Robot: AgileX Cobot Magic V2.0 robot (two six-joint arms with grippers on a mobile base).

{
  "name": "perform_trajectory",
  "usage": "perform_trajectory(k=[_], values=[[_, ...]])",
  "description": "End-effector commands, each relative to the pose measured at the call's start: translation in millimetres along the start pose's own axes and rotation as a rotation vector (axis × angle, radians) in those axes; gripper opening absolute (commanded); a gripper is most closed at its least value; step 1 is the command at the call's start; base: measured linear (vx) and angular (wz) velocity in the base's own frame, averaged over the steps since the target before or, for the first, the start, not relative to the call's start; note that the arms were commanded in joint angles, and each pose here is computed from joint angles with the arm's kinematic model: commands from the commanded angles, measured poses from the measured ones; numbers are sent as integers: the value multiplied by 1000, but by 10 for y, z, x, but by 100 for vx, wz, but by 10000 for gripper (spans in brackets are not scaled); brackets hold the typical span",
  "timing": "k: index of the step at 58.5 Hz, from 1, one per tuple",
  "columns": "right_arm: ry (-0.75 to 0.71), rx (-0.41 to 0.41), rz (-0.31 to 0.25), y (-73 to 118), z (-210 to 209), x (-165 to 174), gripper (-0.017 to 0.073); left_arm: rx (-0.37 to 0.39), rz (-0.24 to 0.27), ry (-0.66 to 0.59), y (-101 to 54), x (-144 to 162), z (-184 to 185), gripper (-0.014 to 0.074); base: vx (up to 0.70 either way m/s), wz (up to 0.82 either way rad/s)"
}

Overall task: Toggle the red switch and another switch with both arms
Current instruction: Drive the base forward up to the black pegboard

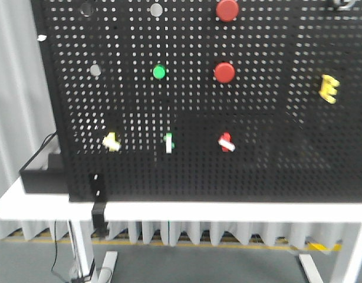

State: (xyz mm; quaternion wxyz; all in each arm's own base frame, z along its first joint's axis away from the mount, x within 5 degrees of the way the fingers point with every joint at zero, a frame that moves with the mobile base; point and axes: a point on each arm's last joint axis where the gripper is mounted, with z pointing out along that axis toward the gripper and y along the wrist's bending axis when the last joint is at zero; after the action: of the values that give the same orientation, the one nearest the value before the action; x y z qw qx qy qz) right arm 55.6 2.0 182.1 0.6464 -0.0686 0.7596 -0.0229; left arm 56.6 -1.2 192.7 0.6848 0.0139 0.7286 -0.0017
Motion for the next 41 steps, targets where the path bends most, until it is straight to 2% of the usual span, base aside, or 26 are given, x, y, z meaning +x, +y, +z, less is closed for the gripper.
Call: perform_trajectory(k=[1, 21, 41], values=[[-78, 7, -9, -3, -1, -59, -6, -1, -17, -75, 0, -16, -5, 3, 39, 1], [-78, 7, -9, -3, -1, -59, -6, -1, -17, -75, 0, -16, -5, 3, 34, 1], [-78, 7, -9, -3, -1, -59, -6, -1, -17, -75, 0, -16, -5, 3, 21, 0]])
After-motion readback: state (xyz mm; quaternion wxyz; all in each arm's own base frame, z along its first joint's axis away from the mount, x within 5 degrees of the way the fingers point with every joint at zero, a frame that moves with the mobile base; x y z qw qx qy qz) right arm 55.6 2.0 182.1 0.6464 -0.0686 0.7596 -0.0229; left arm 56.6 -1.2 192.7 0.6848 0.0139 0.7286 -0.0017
